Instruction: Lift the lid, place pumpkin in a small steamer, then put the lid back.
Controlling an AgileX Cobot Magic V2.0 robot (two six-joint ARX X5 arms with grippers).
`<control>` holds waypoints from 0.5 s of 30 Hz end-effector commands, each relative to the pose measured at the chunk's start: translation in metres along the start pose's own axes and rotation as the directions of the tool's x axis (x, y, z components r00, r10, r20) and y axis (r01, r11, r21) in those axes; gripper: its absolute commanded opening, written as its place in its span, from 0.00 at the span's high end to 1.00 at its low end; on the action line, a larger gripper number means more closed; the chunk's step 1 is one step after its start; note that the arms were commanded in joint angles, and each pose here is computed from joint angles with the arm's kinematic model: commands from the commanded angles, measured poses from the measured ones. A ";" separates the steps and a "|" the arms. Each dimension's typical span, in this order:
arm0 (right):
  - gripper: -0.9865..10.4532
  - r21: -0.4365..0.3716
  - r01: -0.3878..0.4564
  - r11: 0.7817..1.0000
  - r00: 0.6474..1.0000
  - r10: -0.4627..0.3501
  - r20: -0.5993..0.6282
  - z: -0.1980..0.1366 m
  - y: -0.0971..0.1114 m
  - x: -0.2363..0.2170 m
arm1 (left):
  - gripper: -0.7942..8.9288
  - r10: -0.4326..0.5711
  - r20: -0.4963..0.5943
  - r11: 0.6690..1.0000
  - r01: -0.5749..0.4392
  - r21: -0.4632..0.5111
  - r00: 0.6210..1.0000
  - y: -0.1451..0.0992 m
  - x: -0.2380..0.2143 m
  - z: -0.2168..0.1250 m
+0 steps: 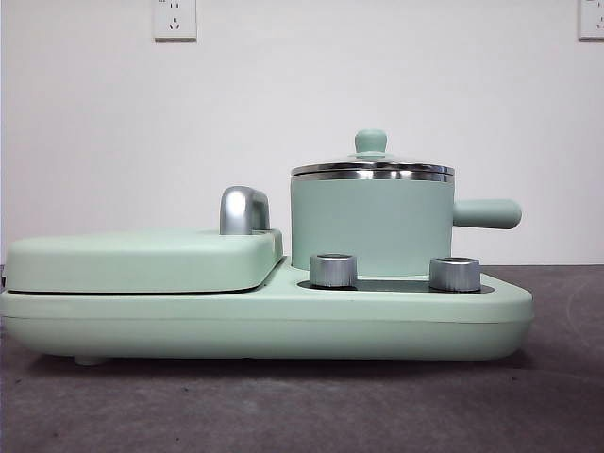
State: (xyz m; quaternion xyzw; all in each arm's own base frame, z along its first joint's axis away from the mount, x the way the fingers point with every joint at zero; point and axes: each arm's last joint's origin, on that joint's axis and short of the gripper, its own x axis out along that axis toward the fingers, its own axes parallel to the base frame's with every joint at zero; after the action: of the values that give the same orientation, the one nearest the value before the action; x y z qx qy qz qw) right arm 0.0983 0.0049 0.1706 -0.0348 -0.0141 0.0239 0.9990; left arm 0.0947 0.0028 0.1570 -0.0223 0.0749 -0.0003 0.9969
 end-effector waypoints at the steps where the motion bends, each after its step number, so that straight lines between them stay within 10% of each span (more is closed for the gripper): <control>1: 0.90 0.022 0.003 1.000 0.999 -0.004 0.032 0.002 0.000 -0.001 | 0.91 0.006 -0.019 1.000 -0.006 -0.001 1.000 0.001 0.002 -0.006; 15: 0.90 0.036 0.003 0.999 0.999 -0.004 0.034 0.002 0.000 -0.001 | 0.91 0.005 -0.019 1.000 -0.005 -0.001 1.000 0.001 0.002 -0.006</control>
State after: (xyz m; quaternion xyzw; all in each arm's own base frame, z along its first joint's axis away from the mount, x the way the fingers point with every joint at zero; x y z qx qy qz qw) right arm 0.0966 0.0048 0.1728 -0.0230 -0.0279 0.0241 0.9991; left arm 0.0947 0.0028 0.1570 -0.0223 0.0749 -0.0003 0.9969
